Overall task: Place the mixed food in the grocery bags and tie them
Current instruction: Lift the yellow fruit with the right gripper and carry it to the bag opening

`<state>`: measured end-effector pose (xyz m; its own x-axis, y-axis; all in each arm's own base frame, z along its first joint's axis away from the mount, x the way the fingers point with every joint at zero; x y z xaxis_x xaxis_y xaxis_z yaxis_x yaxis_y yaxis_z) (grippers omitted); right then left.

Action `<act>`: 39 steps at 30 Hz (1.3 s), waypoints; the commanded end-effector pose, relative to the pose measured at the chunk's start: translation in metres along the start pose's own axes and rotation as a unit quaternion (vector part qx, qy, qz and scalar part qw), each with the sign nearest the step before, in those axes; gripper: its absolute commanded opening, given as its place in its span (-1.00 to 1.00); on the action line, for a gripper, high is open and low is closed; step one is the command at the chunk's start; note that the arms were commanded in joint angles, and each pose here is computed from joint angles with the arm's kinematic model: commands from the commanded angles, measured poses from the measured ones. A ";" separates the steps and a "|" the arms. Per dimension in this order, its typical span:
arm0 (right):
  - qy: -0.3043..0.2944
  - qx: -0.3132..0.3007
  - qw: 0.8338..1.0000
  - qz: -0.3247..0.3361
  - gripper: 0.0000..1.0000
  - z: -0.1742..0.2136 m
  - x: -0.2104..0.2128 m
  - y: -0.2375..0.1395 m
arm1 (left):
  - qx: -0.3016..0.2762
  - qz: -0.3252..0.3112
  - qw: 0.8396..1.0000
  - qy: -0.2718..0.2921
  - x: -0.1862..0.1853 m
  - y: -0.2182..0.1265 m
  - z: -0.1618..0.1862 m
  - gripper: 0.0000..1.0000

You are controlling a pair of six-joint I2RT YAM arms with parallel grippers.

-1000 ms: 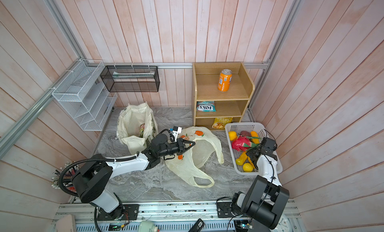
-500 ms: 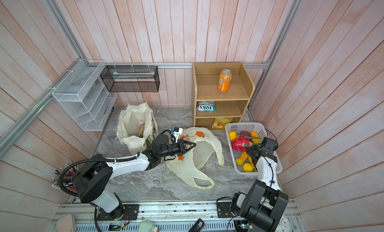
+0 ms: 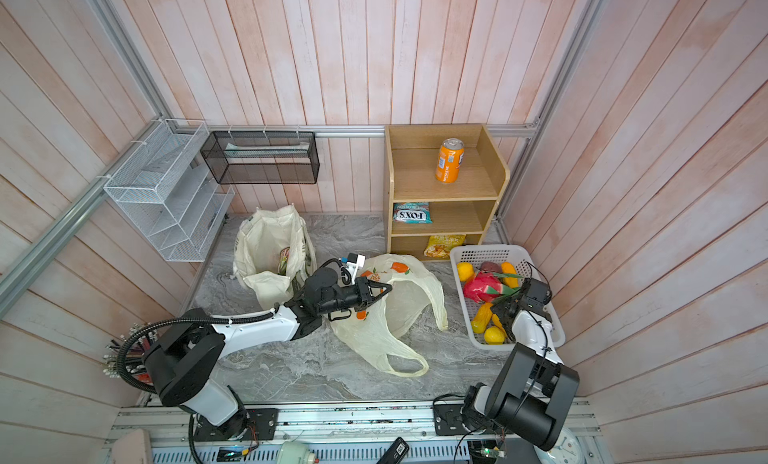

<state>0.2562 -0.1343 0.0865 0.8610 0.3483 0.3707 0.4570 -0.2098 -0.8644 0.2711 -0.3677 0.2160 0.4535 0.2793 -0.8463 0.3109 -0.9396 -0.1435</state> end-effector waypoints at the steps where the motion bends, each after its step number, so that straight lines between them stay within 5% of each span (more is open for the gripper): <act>1: 0.003 0.006 1.000 -0.003 0.23 0.004 -0.001 -0.003 | -0.005 0.006 1.000 0.007 -0.005 0.005 -0.005 -1.00; 9: 0.014 -0.006 0.998 -0.060 -0.20 0.000 0.016 -0.026 | -0.003 0.006 1.000 0.006 -0.005 0.006 -0.004 -1.00; 19: 0.035 0.007 0.981 -0.190 -0.22 -0.007 0.064 -0.083 | 0.002 0.004 1.000 0.009 -0.007 0.008 -0.004 -1.00; 25: 0.007 0.045 0.950 -0.307 -0.22 0.013 0.110 -0.142 | 0.006 -0.003 1.000 0.011 -0.008 0.010 -0.005 -1.00; 31: -0.061 0.101 0.903 -0.413 -0.22 0.057 0.140 -0.199 | 0.007 -0.017 1.000 0.014 -0.007 0.010 -0.007 -1.00; 39: -0.119 0.226 0.842 -0.476 -0.22 0.136 0.126 -0.212 | 0.013 -0.033 0.999 0.020 -0.006 0.015 -0.010 -1.00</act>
<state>0.2486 0.0583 0.2777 0.0897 0.3953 0.9142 0.8018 0.5158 -0.3017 0.2772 -0.3771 0.2190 0.4424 0.3329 -0.8328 0.3077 -0.9285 -0.2077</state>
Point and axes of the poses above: each gripper's point midway between its finger pads, its own y axis out along the fingers, its own x axis along the line the jaws close on, z = x × y, the point moved 3 cm from there along -y, back along the fingers, and after that the axes turned 14 degrees about y, right-handed, at the moved point
